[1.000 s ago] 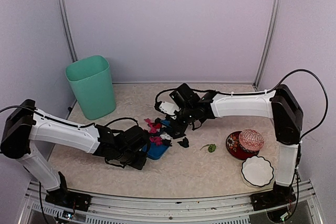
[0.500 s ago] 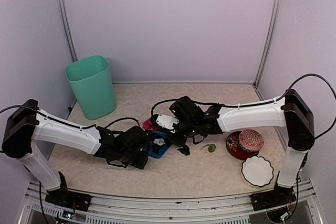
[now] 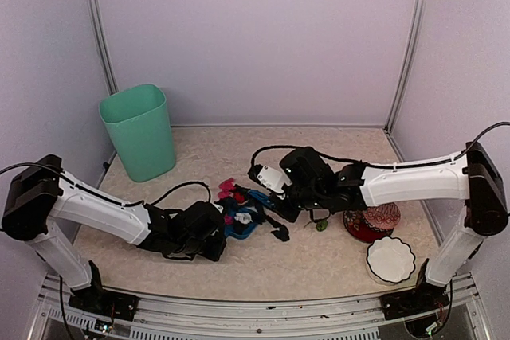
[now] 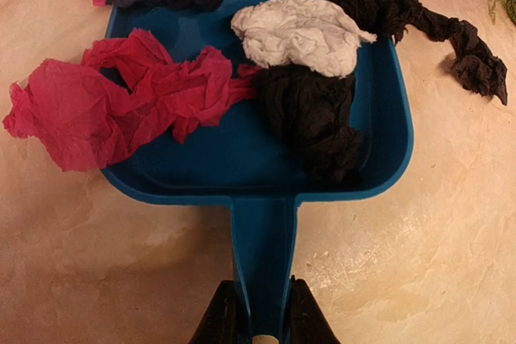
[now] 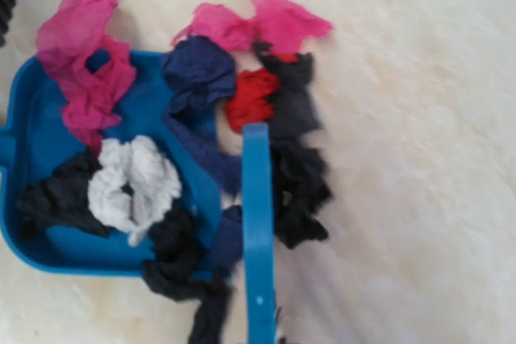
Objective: Sweep away the paper scraps from the table
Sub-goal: Sweep the paper scraps into the dustpan, then dump the paper scraps in the dustpan into the trash bin.
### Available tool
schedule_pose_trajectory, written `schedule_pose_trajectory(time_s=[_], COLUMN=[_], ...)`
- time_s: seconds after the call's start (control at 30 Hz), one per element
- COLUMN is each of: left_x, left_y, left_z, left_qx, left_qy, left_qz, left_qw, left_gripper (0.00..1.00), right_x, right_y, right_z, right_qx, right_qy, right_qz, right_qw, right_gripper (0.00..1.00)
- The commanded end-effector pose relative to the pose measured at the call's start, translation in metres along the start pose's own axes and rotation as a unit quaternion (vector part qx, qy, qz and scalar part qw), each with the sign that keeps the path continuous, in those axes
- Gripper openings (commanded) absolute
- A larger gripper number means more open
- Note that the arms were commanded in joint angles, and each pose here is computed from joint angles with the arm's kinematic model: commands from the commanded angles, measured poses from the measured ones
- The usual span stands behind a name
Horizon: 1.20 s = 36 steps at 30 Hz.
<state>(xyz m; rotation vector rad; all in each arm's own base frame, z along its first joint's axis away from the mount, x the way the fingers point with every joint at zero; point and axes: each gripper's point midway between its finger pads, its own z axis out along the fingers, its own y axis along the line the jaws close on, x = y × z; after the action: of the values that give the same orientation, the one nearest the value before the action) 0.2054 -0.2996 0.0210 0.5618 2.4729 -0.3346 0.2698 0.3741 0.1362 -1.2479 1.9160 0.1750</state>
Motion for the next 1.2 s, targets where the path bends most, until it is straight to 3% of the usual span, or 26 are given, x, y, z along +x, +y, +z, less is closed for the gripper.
schedule_pose_trajectory(time_s=[0.0,0.23,0.63,1.17], left_x=[0.021,0.013,-0.021,-0.089], left_y=[0.001,0.003,-0.007,0.002], left_z=[0.006,0.004,-0.012,-0.081], left_qx=[0.007,0.005,0.013,-0.024], left_qy=[0.014,-0.025,-0.105,-0.203], left_qz=[0.011,0.005,-0.002,-0.009], left_qw=[1.000,1.000,0.994,0.979], left_gripper=[0.00,0.00,0.00,0.00], right_x=[-0.016,-0.014,-0.025,0.003], right_y=[-0.017,-0.026,-0.007,-0.045], right_z=[-0.030,-0.063,-0.116,-0.152], right_qx=[0.041,0.048,-0.033,0.065], right_qy=[-0.048,-0.083,-0.179,-0.218], right_qz=[0.042,0.076,0.100,0.160], right_qw=[0.997,0.993,0.978,0.961], right_gripper=[0.00,0.00,0.00,0.00])
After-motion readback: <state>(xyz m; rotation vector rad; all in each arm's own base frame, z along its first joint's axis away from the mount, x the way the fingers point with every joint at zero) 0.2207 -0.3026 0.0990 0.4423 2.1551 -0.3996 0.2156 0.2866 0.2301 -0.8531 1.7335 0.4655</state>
